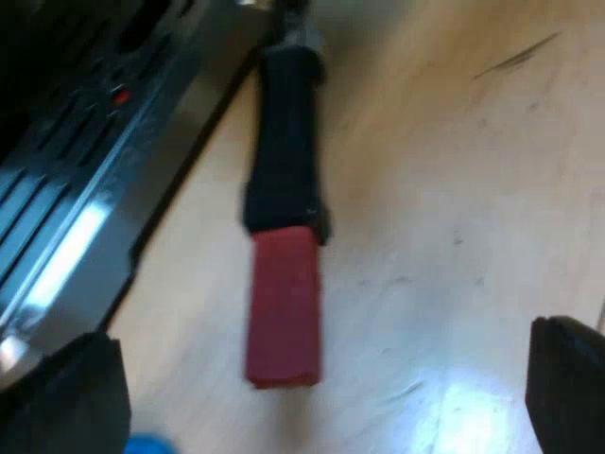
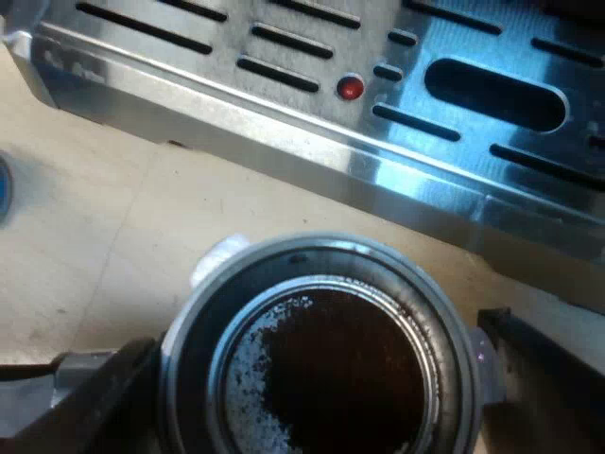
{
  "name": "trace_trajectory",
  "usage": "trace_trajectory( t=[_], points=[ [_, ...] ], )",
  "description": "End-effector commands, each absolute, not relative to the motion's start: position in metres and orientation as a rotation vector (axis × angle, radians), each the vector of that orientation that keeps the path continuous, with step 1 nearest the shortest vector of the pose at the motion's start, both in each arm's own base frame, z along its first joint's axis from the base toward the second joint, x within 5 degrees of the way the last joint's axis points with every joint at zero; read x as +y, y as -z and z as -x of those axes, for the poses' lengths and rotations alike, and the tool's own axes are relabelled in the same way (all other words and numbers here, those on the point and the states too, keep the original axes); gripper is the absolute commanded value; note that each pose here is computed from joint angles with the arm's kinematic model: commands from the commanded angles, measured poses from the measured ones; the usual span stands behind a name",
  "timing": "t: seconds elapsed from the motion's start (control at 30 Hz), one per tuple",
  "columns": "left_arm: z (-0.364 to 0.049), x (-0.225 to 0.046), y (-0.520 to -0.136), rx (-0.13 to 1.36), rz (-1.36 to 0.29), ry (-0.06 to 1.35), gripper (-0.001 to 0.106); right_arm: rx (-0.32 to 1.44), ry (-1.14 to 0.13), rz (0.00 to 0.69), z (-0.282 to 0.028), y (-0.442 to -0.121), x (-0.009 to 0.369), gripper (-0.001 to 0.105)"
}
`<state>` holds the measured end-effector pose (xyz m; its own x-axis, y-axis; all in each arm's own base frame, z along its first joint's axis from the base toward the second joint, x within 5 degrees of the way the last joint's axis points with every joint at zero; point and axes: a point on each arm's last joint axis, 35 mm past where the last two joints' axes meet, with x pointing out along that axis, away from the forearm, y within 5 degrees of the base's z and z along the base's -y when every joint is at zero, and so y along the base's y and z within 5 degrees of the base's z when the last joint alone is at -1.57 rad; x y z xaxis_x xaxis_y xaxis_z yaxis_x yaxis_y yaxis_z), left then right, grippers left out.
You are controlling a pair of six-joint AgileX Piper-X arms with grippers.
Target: Put the handle in the coffee machine
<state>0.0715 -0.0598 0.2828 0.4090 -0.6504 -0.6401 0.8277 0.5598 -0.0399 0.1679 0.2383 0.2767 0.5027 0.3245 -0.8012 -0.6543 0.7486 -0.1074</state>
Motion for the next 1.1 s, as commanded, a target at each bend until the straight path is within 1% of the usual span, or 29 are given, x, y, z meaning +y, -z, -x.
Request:
trace_trajectory(
  t=[0.03, 0.13, 0.27, 0.47, 0.63, 0.8, 0.93, 1.1],
  points=[
    [-0.073, -0.062, -0.280, 0.635, -0.292, 0.970, 0.085, 0.815, -0.621, 0.393, -0.165, -0.291, 0.233, 0.000],
    [-0.074, -0.063, -0.277, 0.630, -0.289, 0.977, 0.085, 0.800, -0.630, 0.379, -0.163, -0.297, 0.230, 0.000],
    [-0.077, -0.067, -0.273, 0.611, -0.233, 1.007, 0.085, 0.797, -0.648, 0.366, -0.162, -0.300, 0.229, 0.000],
    [-0.089, -0.076, -0.263, 0.641, -0.217, 1.023, 0.085, 0.815, -0.690, 0.351, -0.160, -0.300, 0.230, 0.000],
    [-0.100, -0.083, -0.259, 0.652, -0.214, 1.032, 0.085, 0.814, -0.690, 0.351, -0.160, -0.300, 0.230, 0.000],
    [-0.110, -0.090, -0.250, 0.722, -0.205, 1.056, 0.085, 0.814, -0.697, 0.355, -0.160, -0.300, 0.230, 0.000],
    [-0.116, -0.095, -0.245, 0.749, -0.202, 1.064, 0.085, 0.814, -0.697, 0.355, -0.160, -0.300, 0.230, 0.000],
    [-0.122, -0.099, -0.240, 0.762, -0.198, 1.076, 0.078, 0.813, -0.698, 0.358, -0.160, -0.300, 0.230, 0.000]
  ],
)
